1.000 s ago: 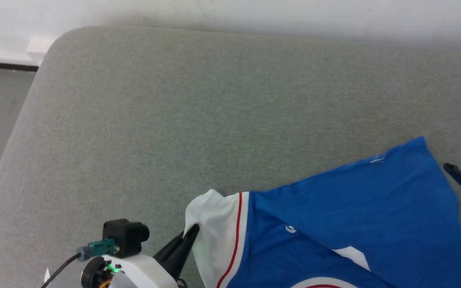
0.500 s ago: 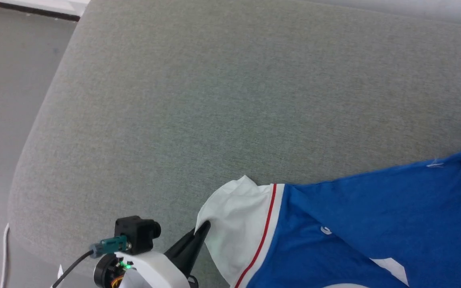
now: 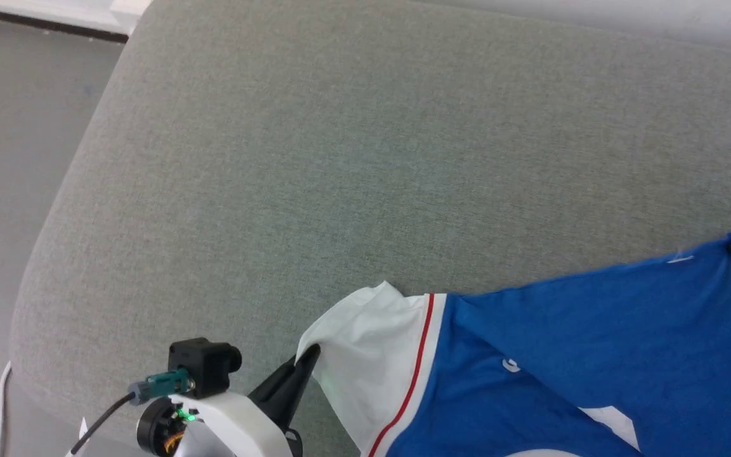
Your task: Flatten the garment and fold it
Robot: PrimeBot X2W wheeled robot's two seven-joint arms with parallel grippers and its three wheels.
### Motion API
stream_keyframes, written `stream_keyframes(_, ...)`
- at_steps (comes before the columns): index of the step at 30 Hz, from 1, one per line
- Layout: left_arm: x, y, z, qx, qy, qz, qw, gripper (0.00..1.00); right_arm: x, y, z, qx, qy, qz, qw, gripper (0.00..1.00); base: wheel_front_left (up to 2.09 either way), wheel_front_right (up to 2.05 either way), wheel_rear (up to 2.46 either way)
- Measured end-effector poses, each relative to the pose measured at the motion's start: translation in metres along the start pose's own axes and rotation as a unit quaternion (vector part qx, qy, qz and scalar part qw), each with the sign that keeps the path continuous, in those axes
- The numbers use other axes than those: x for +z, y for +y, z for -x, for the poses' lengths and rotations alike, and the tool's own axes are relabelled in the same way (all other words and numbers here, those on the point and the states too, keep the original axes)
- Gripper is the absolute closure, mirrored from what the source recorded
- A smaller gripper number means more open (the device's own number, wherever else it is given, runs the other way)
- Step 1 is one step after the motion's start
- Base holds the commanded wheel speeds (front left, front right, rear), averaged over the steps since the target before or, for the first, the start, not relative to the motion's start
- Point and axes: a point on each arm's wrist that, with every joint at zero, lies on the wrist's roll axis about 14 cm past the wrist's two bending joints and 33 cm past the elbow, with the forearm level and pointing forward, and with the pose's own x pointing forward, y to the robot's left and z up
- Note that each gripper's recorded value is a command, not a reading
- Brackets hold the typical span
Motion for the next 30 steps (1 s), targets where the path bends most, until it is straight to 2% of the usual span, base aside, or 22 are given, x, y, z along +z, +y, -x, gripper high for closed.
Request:
stream_keyframes(4,0.019,-0.005,0.002,-0.016,-0.031,-0.016,0.999,1.0,0.019,-0.006,0.022,-0.012,-0.065,-0.014,0.998,1.0,0.0,0.0,0.0)
stream_keyframes(8,0.049,-0.012,0.007,-0.033,-0.082,-0.042,0.995,1.0,0.054,-0.022,0.063,-0.038,-0.157,-0.016,0.987,1.0,0.0,0.0,0.0)
stream_keyframes(12,0.088,-0.024,0.015,-0.055,-0.146,-0.076,0.985,1.0,0.076,-0.038,0.114,-0.066,-0.237,-0.016,0.969,1.0,0.0,0.0,0.0)
stream_keyframes(17,0.143,-0.053,0.03,-0.094,-0.245,-0.114,0.958,1.0,0.097,-0.052,0.187,-0.106,-0.329,-0.001,0.938,1.0,0.0,0.0,0.0)
stream_keyframes(20,0.178,-0.072,0.044,-0.118,-0.309,-0.138,0.934,1.0,0.104,-0.056,0.231,-0.129,-0.377,0.009,0.917,1.0,0.0,0.0,0.0)
stream_keyframes(22,0.205,-0.084,0.058,-0.131,-0.357,-0.153,0.912,1.0,0.108,-0.057,0.26,-0.144,-0.408,0.018,0.902,1.0,0.0,0.0,0.0)
stream_keyframes(25,0.244,-0.105,0.083,-0.155,-0.431,-0.169,0.873,1.0,0.112,-0.055,0.303,-0.164,-0.449,0.036,0.878,1.0,0.0,0.0,0.0)
stream_keyframes(30,0.299,-0.139,0.132,-0.191,-0.54,-0.185,0.799,1.0,0.113,-0.049,0.365,-0.194,-0.507,0.052,0.838,1.0,0.0,0.0,0.0)
